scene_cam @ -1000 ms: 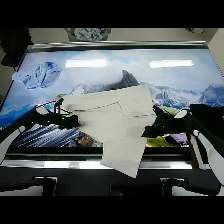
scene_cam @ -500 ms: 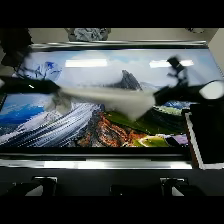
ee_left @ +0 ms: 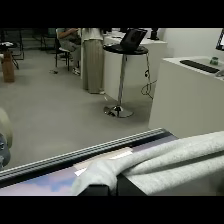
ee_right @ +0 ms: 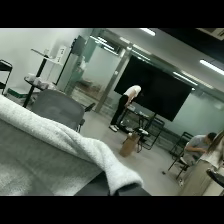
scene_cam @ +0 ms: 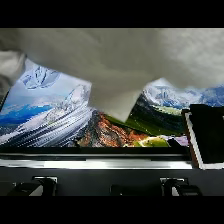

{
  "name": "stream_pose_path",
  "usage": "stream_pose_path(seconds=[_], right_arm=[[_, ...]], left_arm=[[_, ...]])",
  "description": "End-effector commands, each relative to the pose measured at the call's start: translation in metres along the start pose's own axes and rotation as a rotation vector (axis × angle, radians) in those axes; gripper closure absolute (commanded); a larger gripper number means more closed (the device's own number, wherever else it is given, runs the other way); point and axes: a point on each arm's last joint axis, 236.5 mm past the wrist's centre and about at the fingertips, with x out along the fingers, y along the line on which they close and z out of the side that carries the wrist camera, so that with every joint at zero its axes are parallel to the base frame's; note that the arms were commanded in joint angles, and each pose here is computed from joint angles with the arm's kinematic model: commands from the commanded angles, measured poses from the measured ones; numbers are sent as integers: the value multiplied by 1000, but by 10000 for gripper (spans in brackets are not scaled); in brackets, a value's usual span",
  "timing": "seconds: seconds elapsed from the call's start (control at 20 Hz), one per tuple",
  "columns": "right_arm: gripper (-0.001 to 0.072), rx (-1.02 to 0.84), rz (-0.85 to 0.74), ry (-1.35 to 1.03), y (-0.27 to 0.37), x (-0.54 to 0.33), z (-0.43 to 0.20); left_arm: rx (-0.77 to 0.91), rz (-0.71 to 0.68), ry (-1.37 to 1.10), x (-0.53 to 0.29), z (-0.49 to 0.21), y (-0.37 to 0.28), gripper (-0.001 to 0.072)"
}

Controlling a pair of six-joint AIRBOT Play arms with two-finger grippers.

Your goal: Fold the shirts.

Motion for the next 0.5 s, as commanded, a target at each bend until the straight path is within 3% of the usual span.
stream_pose_path(seconds=[0.0,0.45], right_arm=[[661,-12,-51,48,-11,-22,-2],[661,-27,-80,7,-17,-36,13]], left_arm=[[-18,3,12,-16,-1,-9,680],[17,34,-31,-43,9,-16,680]])
